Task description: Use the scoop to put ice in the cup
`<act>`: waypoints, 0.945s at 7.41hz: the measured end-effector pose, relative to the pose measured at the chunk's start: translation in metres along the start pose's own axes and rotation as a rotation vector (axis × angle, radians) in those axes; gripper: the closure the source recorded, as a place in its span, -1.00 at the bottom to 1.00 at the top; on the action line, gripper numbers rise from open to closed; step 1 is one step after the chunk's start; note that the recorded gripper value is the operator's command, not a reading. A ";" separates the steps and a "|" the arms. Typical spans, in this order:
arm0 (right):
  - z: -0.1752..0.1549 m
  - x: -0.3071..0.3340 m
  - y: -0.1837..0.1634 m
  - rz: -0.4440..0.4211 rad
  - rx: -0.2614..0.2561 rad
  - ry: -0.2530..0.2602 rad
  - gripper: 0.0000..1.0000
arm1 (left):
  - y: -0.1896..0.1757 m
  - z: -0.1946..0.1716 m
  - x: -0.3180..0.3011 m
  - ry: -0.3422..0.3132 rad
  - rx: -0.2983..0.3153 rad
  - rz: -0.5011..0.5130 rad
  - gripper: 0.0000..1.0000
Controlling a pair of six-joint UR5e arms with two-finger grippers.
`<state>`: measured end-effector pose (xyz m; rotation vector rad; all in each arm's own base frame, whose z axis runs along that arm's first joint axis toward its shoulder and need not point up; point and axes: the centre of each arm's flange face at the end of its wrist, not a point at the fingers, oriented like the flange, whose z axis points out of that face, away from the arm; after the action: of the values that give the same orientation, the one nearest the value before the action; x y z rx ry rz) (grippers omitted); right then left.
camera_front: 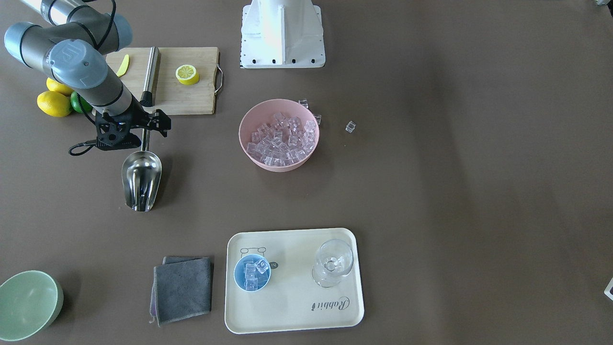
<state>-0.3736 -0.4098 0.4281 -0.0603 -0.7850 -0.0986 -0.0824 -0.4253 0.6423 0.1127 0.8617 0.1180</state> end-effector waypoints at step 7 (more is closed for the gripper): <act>-0.110 0.233 -0.021 -0.003 0.102 0.109 -0.99 | 0.004 0.001 -0.003 0.000 -0.005 -0.010 -0.97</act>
<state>-0.1348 -0.4560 0.5152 0.0422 -0.6798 -0.0644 -0.0834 -0.4216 0.6455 0.1041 0.8621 0.1107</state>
